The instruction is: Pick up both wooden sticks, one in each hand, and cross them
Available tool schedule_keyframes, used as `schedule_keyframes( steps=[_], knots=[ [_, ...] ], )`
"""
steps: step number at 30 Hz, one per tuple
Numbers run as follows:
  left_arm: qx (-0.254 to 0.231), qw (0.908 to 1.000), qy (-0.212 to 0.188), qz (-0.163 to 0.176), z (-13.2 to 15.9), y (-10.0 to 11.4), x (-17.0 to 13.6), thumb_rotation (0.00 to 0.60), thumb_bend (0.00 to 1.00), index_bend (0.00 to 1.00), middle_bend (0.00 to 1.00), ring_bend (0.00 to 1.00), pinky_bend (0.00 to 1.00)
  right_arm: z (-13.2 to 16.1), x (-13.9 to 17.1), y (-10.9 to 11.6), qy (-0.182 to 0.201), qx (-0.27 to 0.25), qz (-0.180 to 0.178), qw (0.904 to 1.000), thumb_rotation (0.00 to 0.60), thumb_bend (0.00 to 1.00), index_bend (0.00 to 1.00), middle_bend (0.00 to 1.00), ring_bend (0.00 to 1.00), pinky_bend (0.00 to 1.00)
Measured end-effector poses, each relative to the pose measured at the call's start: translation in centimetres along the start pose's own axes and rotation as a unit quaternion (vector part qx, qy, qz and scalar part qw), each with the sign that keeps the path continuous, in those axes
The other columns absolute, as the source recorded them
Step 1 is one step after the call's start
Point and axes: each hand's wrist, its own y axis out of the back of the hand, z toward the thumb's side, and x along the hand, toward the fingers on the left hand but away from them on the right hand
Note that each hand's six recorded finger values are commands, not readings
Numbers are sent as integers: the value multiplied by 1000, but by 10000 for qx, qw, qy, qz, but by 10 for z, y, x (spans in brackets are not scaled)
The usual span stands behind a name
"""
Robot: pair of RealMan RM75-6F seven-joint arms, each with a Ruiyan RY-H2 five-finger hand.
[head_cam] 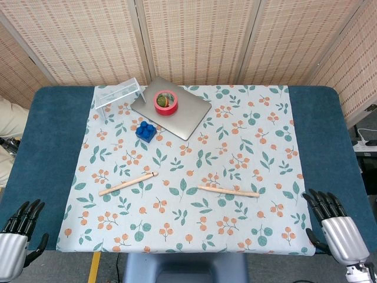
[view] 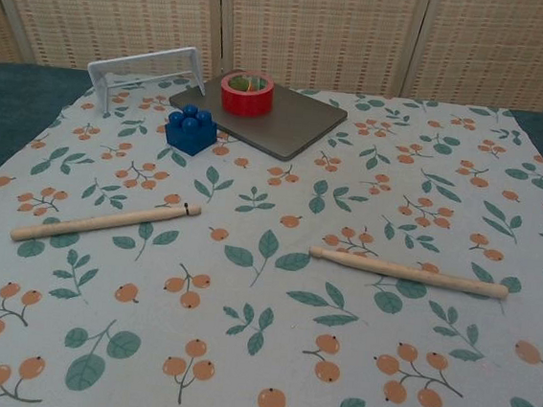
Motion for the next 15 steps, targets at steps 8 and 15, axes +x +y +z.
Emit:
schedule_keyframes(
  steps=[8, 15],
  knots=[
    [-112, 9996, -271, 51, 13, -17, 18, 600, 403, 30, 86, 57, 211, -1, -5, -1, -66, -21, -62, 10000, 600, 321, 0, 0, 0, 0],
    [-44, 9992, -387, -21, 29, -46, 45, 600, 399, 184, 247, 93, 168, 5, -17, -1, -44, 61, -129, 9999, 600, 322, 0, 0, 0, 0]
  ],
)
